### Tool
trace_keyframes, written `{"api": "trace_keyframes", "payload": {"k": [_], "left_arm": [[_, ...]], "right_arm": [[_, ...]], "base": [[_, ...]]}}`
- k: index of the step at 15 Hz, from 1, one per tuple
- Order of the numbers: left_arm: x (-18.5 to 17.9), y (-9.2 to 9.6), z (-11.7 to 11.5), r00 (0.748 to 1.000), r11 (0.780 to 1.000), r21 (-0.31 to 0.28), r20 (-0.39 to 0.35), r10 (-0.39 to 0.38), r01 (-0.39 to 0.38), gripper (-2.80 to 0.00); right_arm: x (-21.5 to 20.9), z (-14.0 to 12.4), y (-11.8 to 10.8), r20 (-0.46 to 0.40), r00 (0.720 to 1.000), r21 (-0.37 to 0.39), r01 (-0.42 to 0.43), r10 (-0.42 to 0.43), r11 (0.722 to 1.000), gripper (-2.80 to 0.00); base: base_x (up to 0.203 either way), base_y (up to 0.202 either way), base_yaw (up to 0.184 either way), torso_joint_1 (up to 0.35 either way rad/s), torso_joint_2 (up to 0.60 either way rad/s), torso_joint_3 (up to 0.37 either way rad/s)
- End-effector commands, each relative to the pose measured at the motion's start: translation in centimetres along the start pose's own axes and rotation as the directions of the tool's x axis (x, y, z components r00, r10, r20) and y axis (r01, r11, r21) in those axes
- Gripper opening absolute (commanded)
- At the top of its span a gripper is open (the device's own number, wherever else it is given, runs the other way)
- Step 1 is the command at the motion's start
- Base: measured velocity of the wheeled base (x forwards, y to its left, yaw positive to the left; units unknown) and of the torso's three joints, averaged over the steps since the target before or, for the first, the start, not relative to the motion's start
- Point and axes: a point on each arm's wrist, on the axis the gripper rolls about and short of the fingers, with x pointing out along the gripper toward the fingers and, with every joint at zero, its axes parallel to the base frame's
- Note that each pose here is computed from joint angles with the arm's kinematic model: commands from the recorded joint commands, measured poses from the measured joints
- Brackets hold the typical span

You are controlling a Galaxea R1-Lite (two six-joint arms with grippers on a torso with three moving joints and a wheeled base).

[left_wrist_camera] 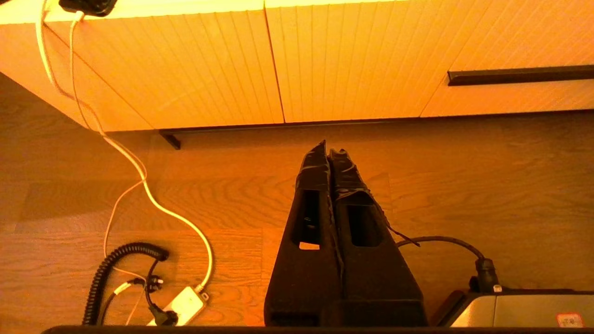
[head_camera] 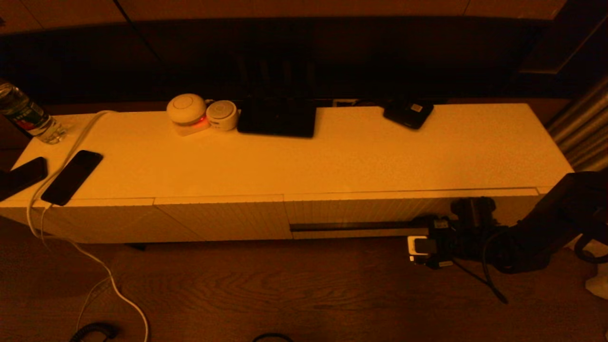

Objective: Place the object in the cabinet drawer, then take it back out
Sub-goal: Take the umbrella out of the drawer and put it on the table

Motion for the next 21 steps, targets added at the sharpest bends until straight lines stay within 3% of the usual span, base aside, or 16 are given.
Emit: {"api": "trace_keyframes", "payload": {"k": [1,10,21], "left_arm": [[0.0,0.0,0.0,1.000,1.000,0.000,0.000,0.000,0.000,-2.80],[0.0,0.0,0.0,1.000,1.000,0.000,0.000,0.000,0.000,-2.80],[0.0,0.0,0.0,1.000,1.000,0.000,0.000,0.000,0.000,-2.80]], "right_arm": [[0.5,-0.1,0.3,0.001,1.000,-0.007,-0.008,0.008,1.000,0.00],[1.2,-0.3,0.9,-0.006,1.000,0.014,-0.025,0.025,1.000,0.00],[-2.6,0.8,5.3,0.003,0.983,0.036,-0.182,0.182,0.983,0.00]], "base": [[0.000,0.000,0.000,0.000,0.00,0.000],[0.000,0.000,0.000,0.000,0.00,0.000],[0.000,0.000,0.000,0.000,0.00,0.000]]}}
